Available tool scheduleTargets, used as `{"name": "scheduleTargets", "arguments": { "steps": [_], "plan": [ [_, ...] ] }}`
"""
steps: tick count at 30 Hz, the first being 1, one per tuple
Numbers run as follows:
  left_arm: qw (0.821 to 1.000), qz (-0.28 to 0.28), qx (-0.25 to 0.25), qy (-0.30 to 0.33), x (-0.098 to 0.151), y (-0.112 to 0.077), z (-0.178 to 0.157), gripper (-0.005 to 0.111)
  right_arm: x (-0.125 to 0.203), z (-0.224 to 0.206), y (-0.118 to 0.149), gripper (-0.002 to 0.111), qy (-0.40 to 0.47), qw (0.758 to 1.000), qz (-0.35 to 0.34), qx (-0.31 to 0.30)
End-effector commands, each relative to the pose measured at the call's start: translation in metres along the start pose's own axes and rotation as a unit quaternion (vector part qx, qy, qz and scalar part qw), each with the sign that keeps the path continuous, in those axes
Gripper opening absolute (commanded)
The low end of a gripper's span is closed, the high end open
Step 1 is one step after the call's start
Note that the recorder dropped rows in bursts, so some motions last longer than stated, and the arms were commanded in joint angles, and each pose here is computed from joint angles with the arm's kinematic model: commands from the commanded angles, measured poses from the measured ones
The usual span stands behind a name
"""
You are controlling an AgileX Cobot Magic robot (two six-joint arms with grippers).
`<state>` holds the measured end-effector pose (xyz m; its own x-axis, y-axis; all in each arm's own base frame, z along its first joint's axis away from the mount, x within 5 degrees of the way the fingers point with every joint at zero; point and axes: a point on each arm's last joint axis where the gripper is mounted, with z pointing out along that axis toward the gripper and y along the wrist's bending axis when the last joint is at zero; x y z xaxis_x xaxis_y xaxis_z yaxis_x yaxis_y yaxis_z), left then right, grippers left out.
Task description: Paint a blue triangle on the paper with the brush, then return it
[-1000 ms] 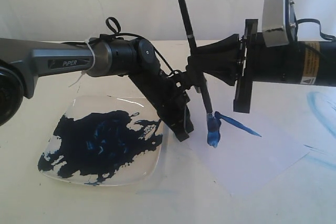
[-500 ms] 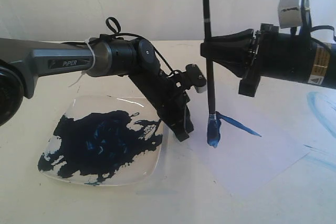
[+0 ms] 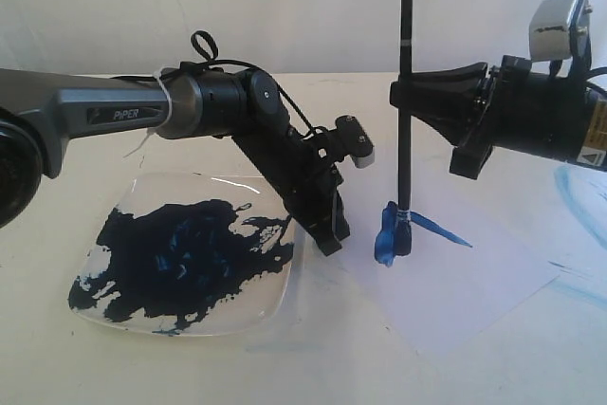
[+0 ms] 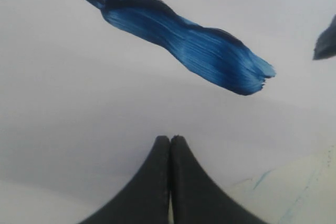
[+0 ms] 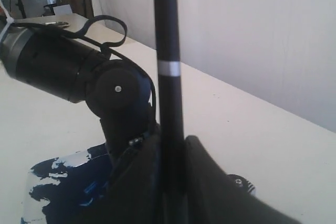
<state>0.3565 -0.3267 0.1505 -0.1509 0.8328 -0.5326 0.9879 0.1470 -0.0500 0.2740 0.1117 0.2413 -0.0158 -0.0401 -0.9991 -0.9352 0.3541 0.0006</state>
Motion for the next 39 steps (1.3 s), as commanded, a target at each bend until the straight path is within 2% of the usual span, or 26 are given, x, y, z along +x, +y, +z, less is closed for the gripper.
{"name": "scheduleTargets", "arguments": {
  "steps": [1,18,26,39],
  "plan": [
    [1.000,-0.006,0.008,-0.001,-0.001,-0.002,0.002,0.000,0.009,0.010,0.004,0.000,0.000,1.000,-0.018,-0.020],
    [1.000,-0.006,0.008,-0.001,-0.001,-0.002,0.002,0.000,0.016,0.014,0.004,0.000,0.003,0.999,-0.043,-0.025],
    [1.000,-0.006,0.005,-0.003,-0.001,-0.002,0.002,0.000,0.030,0.018,-0.002,0.000,0.010,0.999,-0.029,-0.020],
    [1.000,-0.006,0.006,-0.003,-0.001,-0.002,0.002,0.000,0.030,0.017,-0.002,0.000,0.010,0.999,-0.036,-0.018]
  ]
}}
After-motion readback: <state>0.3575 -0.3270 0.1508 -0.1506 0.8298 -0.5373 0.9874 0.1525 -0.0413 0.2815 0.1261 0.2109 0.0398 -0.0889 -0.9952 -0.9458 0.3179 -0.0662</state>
